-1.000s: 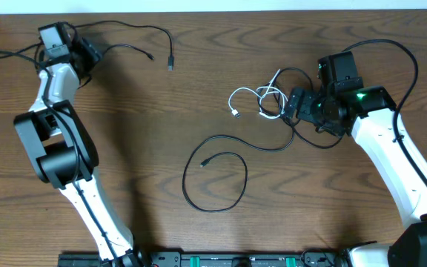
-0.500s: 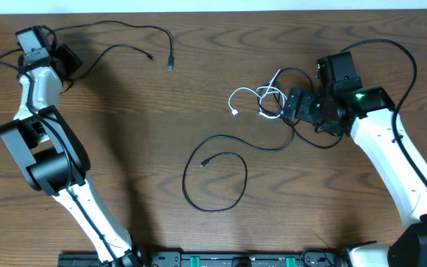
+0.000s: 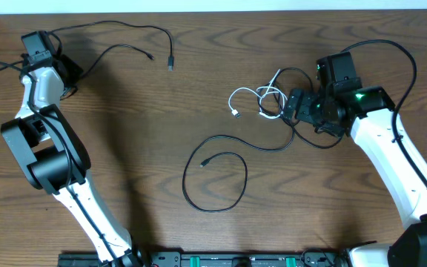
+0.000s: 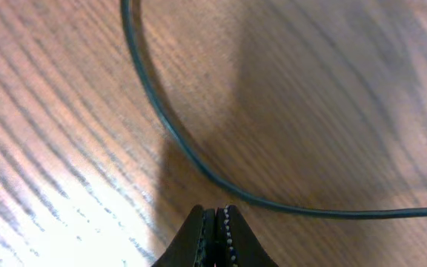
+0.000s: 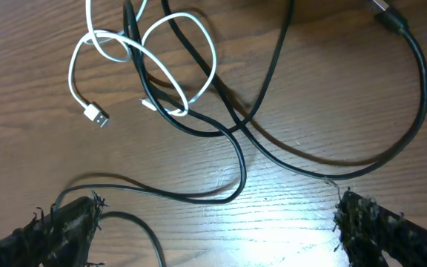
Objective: Untangle cables
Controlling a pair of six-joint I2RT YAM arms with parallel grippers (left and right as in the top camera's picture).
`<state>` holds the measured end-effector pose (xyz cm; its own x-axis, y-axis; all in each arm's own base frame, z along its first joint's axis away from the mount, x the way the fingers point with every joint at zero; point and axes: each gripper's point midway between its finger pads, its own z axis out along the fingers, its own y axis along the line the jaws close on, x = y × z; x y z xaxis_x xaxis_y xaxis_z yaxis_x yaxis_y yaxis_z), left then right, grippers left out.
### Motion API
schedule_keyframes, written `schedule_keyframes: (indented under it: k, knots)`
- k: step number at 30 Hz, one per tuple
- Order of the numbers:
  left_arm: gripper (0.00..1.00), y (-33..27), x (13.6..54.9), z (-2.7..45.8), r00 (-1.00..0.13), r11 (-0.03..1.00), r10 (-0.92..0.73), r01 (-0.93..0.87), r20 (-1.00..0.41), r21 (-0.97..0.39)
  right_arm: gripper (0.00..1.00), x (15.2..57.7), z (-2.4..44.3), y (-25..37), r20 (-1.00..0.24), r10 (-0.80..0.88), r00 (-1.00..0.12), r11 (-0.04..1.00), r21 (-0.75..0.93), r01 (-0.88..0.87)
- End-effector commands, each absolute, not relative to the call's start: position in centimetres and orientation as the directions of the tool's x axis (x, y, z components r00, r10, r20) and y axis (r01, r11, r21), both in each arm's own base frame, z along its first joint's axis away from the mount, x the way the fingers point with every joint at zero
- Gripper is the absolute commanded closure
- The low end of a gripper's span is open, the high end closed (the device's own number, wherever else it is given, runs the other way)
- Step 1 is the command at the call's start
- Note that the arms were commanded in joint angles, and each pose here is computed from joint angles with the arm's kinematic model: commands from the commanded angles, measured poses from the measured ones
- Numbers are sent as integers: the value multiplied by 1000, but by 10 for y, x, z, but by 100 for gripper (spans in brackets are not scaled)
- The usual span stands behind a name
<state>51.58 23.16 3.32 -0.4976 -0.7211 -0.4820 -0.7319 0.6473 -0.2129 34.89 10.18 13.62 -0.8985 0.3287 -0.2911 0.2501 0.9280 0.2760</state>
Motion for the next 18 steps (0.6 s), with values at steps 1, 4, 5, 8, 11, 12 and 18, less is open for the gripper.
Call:
schedule_keyframes:
  k: [1, 4, 5, 8, 11, 12, 18]
  knots:
    - [92, 234, 505, 12, -510, 633, -730, -755, -455, -169, 1, 348, 133, 104, -284, 315, -906, 932, 271, 239]
    - [93, 233, 502, 9, -517, 632, -733, -758, -442, -163, 1, 348, 133, 104, -284, 315, -906, 932, 271, 239]
    - [93, 232, 501, 7, -519, 632, -734, -758, -439, -161, 1, 348, 133, 104, -285, 315, -905, 932, 271, 239]
    - [93, 230, 500, 1, -521, 634, -732, -756, -439, -160, 1, 349, 133, 104, -290, 316, -904, 932, 274, 238]
    - [92, 231, 502, -5, -519, 635, -731, -755, -444, -162, 1, 350, 134, 105, -293, 316, -903, 931, 277, 236]
    - [92, 231, 503, -7, -518, 636, -730, -754, -446, -163, 1, 350, 134, 105, -292, 316, -903, 932, 276, 236]
    - [93, 232, 509, -22, -515, 638, -728, -751, -452, -173, 1, 349, 133, 104, -290, 315, -904, 932, 275, 237]
